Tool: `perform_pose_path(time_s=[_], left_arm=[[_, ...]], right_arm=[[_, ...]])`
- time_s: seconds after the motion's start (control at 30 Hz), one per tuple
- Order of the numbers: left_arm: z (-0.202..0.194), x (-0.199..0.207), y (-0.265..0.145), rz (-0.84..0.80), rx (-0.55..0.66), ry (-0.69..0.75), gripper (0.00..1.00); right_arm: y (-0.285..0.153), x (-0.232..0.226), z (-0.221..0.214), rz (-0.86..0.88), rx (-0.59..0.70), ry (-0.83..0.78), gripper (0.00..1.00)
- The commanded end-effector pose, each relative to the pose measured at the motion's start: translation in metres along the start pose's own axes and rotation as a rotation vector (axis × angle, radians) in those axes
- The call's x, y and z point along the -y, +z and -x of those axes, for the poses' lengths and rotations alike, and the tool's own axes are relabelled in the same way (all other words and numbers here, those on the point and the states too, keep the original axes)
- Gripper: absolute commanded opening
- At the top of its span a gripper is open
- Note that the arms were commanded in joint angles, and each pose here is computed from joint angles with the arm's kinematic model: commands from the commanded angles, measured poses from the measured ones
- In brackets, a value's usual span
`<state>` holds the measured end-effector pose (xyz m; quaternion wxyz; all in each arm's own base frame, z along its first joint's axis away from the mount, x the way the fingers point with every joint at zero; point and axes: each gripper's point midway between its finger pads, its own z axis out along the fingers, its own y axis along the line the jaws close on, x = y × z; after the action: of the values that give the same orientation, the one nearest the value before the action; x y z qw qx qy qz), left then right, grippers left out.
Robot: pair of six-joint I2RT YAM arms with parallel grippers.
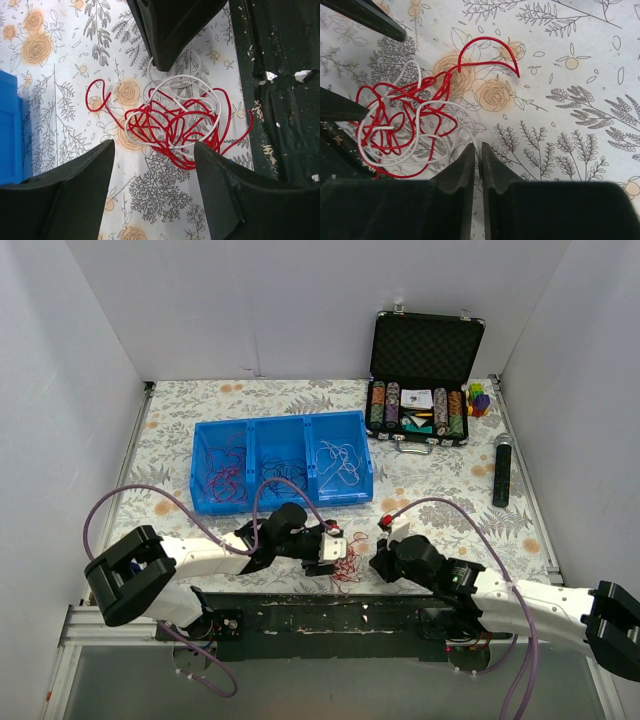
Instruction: Untangle the cables
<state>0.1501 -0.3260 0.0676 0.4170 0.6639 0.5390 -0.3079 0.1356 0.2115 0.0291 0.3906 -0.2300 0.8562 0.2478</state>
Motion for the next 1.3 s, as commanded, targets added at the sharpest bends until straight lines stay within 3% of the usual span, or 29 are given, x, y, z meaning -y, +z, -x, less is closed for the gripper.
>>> perform_pose_path(time_s=[0.0, 0.03, 0.1, 0.17, 0.3, 0.37, 0.63, 0.87, 0.97, 1.1, 1.27], left_arm=[[0.021, -0.006, 0.012, -0.007, 0.053, 0.085, 0.65], [0.021, -0.005, 0.016, -0.015, 0.049, 0.099, 0.65], [0.018, -0.004, 0.023, -0.024, 0.044, 0.112, 0.62], [0.017, -0.002, 0.026, -0.033, 0.046, 0.125, 0.48], [0.015, -0.004, 0.026, -0.021, 0.035, 0.132, 0.08], [0.009, -0.006, 0.020, -0.010, -0.010, 0.152, 0.00], [-0.016, -0.006, -0.033, 0.074, -0.205, 0.148, 0.00], [-0.026, -0.010, -0.082, 0.180, -0.273, 0.242, 0.00], [-0.028, -0.009, -0.093, 0.206, -0.291, 0.212, 0.29], [-0.020, -0.010, -0.100, 0.232, -0.288, 0.140, 0.51], [-0.012, -0.011, -0.105, 0.249, -0.265, 0.144, 0.52]], right_arm=[[-0.008, -0.022, 0.035, 0.087, 0.101, 0.040, 0.10], [-0.010, -0.022, 0.039, 0.089, 0.111, 0.043, 0.04], [-0.016, -0.023, 0.046, 0.091, 0.130, 0.043, 0.01], [-0.022, -0.025, 0.053, 0.095, 0.145, 0.039, 0.01], [-0.033, -0.020, 0.069, 0.062, 0.183, 0.036, 0.01], [-0.040, -0.015, 0.083, 0.022, 0.218, 0.024, 0.01], [-0.062, 0.018, 0.127, -0.223, 0.277, -0.027, 0.01], [-0.081, 0.034, 0.168, -0.346, 0.362, -0.021, 0.01], [-0.079, 0.025, 0.178, -0.305, 0.370, -0.022, 0.01], [-0.070, 0.013, 0.173, -0.245, 0.337, -0.024, 0.01], [-0.072, 0.000, 0.179, -0.169, 0.357, -0.038, 0.01]])
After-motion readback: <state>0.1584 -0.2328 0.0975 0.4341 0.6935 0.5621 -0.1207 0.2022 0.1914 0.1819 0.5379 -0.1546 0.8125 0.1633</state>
